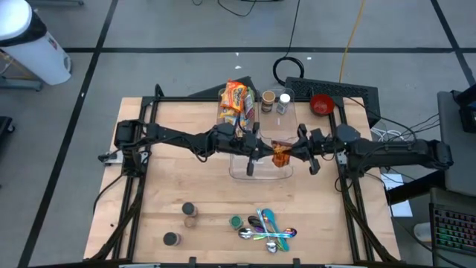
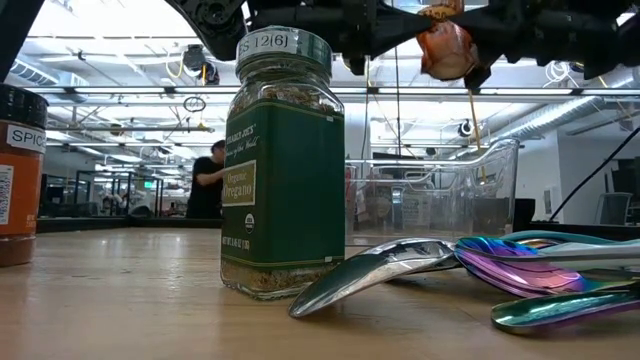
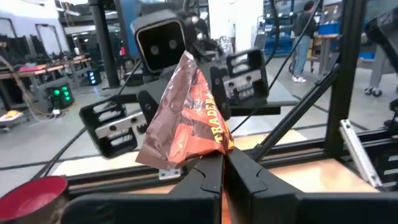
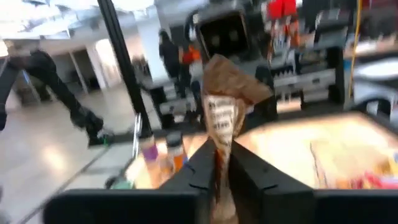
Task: Pick & Place Food Item
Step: Put the orange seasoning bag into the right transparent bin
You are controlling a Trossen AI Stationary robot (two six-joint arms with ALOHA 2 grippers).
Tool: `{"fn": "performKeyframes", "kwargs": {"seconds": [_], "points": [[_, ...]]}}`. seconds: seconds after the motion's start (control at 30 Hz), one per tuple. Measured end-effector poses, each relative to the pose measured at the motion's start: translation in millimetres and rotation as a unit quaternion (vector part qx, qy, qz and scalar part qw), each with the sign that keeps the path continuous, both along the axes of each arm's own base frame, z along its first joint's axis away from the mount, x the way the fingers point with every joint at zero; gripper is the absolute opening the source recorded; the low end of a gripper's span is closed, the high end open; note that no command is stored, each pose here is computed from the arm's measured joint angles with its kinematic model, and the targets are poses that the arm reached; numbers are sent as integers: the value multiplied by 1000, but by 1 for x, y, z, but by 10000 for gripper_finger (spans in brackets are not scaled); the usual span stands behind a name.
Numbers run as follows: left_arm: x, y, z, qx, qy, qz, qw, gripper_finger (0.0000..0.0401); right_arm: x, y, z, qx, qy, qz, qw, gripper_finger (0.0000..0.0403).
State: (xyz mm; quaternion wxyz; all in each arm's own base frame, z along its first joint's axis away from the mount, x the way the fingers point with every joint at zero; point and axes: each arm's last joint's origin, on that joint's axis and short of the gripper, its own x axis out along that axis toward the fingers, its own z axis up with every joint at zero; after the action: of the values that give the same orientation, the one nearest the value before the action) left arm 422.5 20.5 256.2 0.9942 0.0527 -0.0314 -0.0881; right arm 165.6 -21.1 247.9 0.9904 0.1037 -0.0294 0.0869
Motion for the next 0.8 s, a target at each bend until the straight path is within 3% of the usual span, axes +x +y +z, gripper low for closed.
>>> {"fn": "performKeyframes", "kwargs": {"seconds": [0.27, 0.4, 0.6, 0.8], "points": [[0, 2, -4, 14, 24, 9, 1000, 2, -8, 0, 43, 1, 138, 0, 990, 185], [0, 2, -7, 20, 38, 12, 999, 2, -14, -2, 78, -14, 188, -61, 980, 240], [0, 4, -11, 24, 57, 29, 998, 1, 1, -7, 110, -8, 246, -79, 966, 266], [0, 4, -11, 24, 58, 33, 997, 1, 34, -13, 105, -3, 310, -75, 948, 256]]}}
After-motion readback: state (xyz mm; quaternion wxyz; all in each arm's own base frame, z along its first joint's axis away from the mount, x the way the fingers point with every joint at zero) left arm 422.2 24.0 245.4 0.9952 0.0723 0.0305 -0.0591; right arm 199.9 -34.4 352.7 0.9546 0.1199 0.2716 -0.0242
